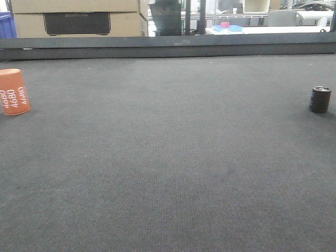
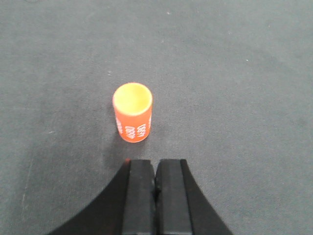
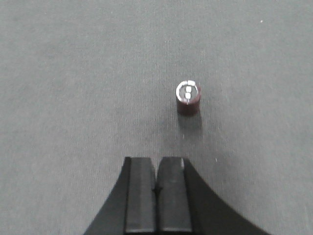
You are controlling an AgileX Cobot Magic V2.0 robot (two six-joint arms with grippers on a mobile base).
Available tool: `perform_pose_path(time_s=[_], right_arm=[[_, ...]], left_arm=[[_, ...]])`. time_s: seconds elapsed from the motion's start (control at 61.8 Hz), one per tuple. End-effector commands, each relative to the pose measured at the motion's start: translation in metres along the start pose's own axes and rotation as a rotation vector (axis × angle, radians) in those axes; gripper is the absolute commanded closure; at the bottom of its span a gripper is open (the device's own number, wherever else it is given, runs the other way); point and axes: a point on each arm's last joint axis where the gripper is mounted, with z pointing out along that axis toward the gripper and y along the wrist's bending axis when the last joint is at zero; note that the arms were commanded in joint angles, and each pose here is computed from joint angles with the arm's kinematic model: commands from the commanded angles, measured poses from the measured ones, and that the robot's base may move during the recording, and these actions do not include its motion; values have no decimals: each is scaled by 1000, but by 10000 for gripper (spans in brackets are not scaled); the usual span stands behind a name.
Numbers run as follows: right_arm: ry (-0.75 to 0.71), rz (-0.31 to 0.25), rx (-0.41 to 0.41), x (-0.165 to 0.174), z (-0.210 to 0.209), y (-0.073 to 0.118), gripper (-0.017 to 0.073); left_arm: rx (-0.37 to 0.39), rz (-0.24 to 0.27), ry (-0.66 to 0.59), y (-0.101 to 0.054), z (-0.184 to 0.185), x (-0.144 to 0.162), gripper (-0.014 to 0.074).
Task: Place cylindrical capacitor in blue bin on shelf
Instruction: 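Lower the open right gripper around the dark brown capacitor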
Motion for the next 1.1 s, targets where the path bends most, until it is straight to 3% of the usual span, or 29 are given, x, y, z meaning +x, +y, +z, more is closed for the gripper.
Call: perform_pose_path(time_s=[0.0,0.324,0.583,0.68,0.923,1.085], right_arm=[[33,-5,3,-13,8,0,727],[324,-55,56,-52,70,-5,727],[394,-114,129,-74,121,-14,715],[412,-113,130,-78,136,-15,609],[491,-93,124,-79,167,-20,162],[528,-48,105,-71,185,-28,134]], left_arm=[[4,-7,50,0,6,-15,704],[6,-5,150,-1,37,-51,704],[6,-5,166,-1,39,-51,704],[9,-8,168,-1,39,-51,704],[22,-20,186,-3,39,-49,704],[22,-20,190,-3,39,-49,704]])
